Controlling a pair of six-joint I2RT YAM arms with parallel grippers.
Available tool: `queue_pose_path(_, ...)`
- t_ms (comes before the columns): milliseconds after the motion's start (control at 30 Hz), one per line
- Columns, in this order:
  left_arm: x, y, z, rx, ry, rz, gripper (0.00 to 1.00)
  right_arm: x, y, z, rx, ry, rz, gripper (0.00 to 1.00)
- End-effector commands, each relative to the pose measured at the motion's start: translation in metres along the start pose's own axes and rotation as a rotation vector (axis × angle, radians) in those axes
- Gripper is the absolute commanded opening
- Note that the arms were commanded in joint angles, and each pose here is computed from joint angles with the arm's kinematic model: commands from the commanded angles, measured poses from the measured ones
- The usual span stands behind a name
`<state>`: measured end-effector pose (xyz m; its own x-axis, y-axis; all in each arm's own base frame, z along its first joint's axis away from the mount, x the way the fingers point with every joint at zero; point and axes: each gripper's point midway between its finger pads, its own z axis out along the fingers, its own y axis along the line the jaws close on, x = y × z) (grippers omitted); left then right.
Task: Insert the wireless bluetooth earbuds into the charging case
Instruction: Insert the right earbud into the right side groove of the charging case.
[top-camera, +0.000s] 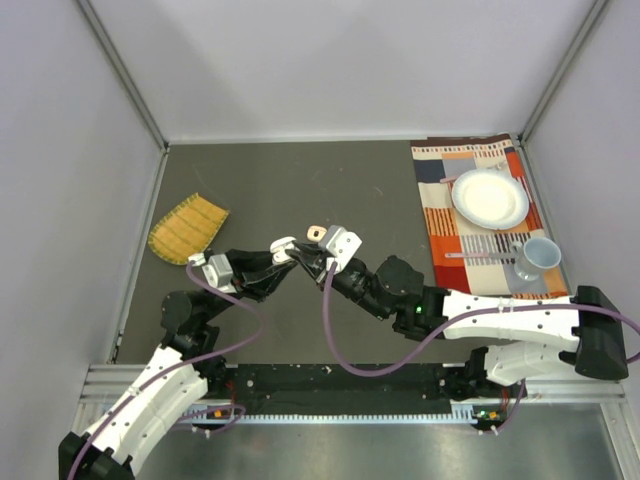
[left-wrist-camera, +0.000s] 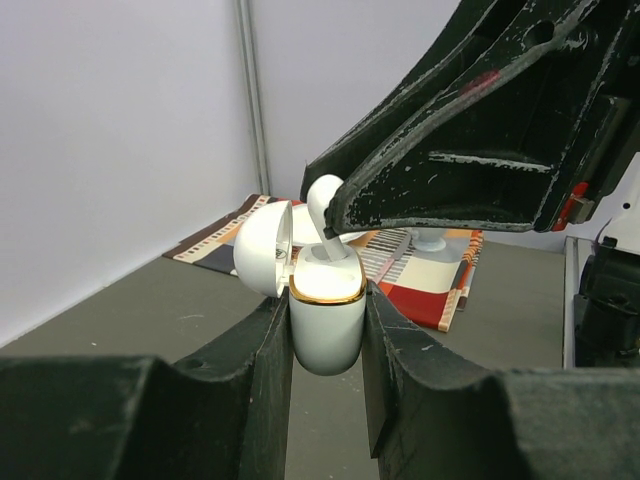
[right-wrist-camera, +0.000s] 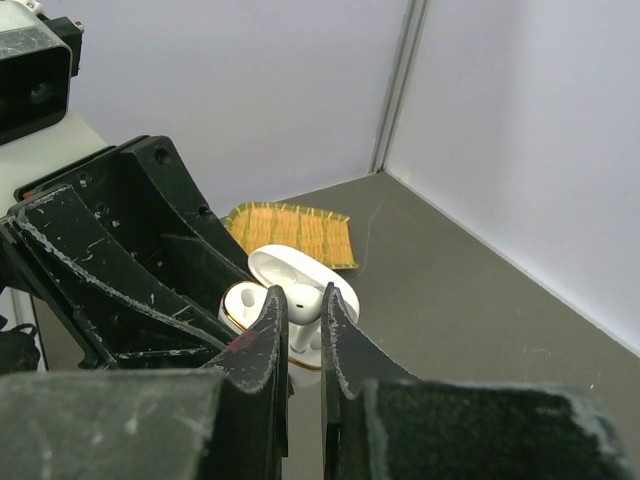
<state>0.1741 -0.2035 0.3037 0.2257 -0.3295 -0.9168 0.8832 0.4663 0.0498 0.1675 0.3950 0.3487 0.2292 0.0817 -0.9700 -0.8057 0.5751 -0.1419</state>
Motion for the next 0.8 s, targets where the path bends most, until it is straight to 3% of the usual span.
queue_pose_path(0,-0.017,-0.001,0.002,0.008,-0.053,0.027,0.00,-0.023,0.003,0.006,0.003,-0.055,0.010,0.00)
queue_pose_path(767,-0.021,0.001,0.002,-0.012,-0.074,0.016,0.00,-0.010,0.004,0.003,-0.017,-0.005,-0.053,0.00)
